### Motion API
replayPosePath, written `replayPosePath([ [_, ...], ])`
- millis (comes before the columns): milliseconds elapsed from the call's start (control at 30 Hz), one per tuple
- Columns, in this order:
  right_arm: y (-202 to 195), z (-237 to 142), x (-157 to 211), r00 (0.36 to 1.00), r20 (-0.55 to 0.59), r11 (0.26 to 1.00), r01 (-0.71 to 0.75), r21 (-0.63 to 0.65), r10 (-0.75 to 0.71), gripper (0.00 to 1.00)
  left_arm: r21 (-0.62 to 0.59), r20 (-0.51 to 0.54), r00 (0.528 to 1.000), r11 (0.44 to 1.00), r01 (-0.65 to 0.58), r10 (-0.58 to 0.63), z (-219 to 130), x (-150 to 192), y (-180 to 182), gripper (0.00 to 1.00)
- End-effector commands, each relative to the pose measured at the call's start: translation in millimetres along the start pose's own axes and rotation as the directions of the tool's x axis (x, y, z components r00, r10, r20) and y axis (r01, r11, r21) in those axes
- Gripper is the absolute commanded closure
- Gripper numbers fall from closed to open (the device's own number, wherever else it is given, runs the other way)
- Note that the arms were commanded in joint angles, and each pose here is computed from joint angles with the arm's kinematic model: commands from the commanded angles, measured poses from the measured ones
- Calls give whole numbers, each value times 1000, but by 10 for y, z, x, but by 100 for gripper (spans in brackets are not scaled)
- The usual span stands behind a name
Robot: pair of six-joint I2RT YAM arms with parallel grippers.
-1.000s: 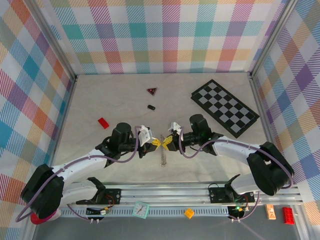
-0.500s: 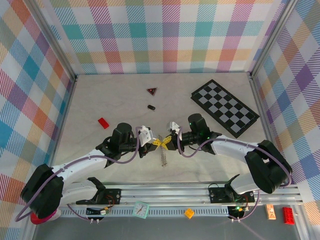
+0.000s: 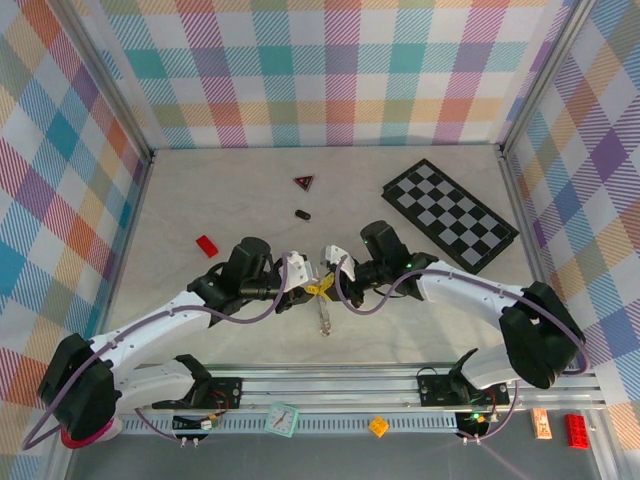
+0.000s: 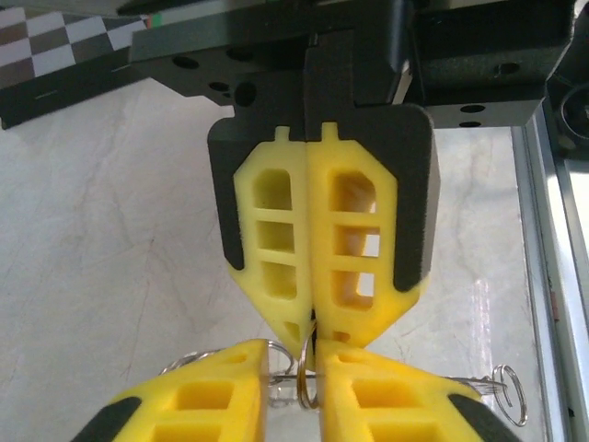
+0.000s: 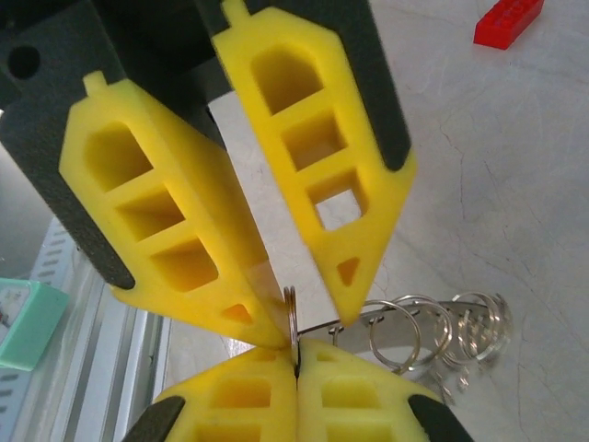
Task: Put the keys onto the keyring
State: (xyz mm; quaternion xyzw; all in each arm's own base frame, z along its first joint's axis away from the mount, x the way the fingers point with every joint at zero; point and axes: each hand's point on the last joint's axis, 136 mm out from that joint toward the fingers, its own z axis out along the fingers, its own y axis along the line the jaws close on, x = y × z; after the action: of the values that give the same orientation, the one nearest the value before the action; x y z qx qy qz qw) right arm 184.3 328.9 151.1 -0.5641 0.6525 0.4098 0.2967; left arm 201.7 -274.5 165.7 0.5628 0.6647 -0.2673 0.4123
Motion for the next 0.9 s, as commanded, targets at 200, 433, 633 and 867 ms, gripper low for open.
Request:
replayPosePath([
  [200,137,-125,-269,992,74,994,106,18,-107,88,71,-16,1000,997,-23,24,35,1,-112,100],
  [433,44,-229,-101,976,219,1000,7,14,-10,67,0,228,970,997,83,-81,32,-197,-37,100],
  [633,22,-190,-4,969,246,1000,6,27,-12,67,-41,341,935,992,116,-95,-25,-249,0,100],
  [867,54,-193,-53,965,263,1000,9,4,-10,70,-33,395,913,991,126,-103,-62,-296,-19,100],
])
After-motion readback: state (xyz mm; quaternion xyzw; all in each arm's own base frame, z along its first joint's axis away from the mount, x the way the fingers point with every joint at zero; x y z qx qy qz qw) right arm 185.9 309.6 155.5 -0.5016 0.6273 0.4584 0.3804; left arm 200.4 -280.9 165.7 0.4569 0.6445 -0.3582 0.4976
